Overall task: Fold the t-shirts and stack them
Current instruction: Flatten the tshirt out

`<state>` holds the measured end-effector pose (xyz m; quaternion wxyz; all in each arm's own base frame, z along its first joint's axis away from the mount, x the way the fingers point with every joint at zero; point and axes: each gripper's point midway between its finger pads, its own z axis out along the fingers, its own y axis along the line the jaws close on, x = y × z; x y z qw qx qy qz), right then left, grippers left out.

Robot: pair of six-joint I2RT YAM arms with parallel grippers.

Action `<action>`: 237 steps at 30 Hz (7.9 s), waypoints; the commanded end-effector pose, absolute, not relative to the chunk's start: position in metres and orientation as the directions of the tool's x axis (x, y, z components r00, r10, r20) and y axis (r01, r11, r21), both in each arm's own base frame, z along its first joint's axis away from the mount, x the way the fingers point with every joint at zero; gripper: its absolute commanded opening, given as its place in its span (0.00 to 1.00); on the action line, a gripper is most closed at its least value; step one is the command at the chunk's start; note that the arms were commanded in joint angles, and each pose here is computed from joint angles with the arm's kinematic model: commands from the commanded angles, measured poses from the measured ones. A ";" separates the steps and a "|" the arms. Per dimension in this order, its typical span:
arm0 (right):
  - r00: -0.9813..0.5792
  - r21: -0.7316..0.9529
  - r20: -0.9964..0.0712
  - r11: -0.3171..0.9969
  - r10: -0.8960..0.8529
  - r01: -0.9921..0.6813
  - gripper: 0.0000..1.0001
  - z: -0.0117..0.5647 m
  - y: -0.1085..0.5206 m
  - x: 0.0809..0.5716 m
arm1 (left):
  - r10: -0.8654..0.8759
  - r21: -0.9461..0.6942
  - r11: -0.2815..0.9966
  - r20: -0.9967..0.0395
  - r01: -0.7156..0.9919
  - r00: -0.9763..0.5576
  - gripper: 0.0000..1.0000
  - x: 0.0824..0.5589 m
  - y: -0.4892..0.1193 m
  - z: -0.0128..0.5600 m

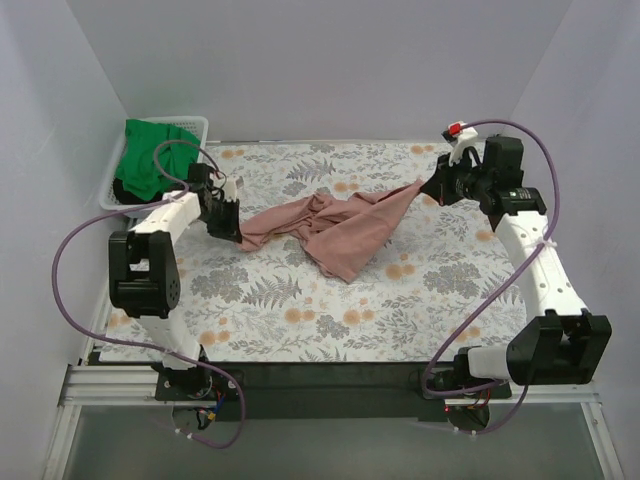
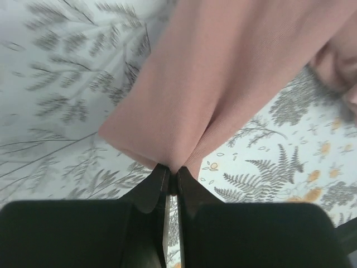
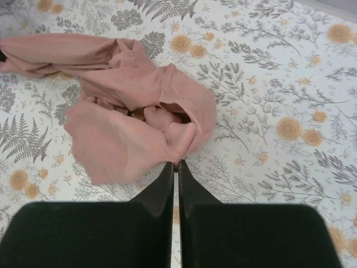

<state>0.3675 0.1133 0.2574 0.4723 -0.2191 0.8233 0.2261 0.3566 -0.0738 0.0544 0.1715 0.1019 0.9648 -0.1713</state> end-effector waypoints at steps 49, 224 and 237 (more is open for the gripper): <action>-0.895 0.456 -0.433 0.832 -0.102 -0.316 0.34 0.083 0.070 0.347 | -0.069 -0.487 0.849 -0.487 0.205 -0.871 0.83 0.371 -0.049 0.109; -0.829 0.487 -0.555 0.834 0.066 -0.260 0.01 0.143 0.007 0.363 | 0.466 -0.088 0.834 -0.415 0.545 -0.781 0.36 0.349 -0.175 0.059; -0.755 0.435 -0.649 0.858 0.089 -0.273 0.01 0.190 -0.008 0.378 | 0.440 0.064 0.863 -0.582 0.501 -0.684 0.00 0.376 -0.146 0.151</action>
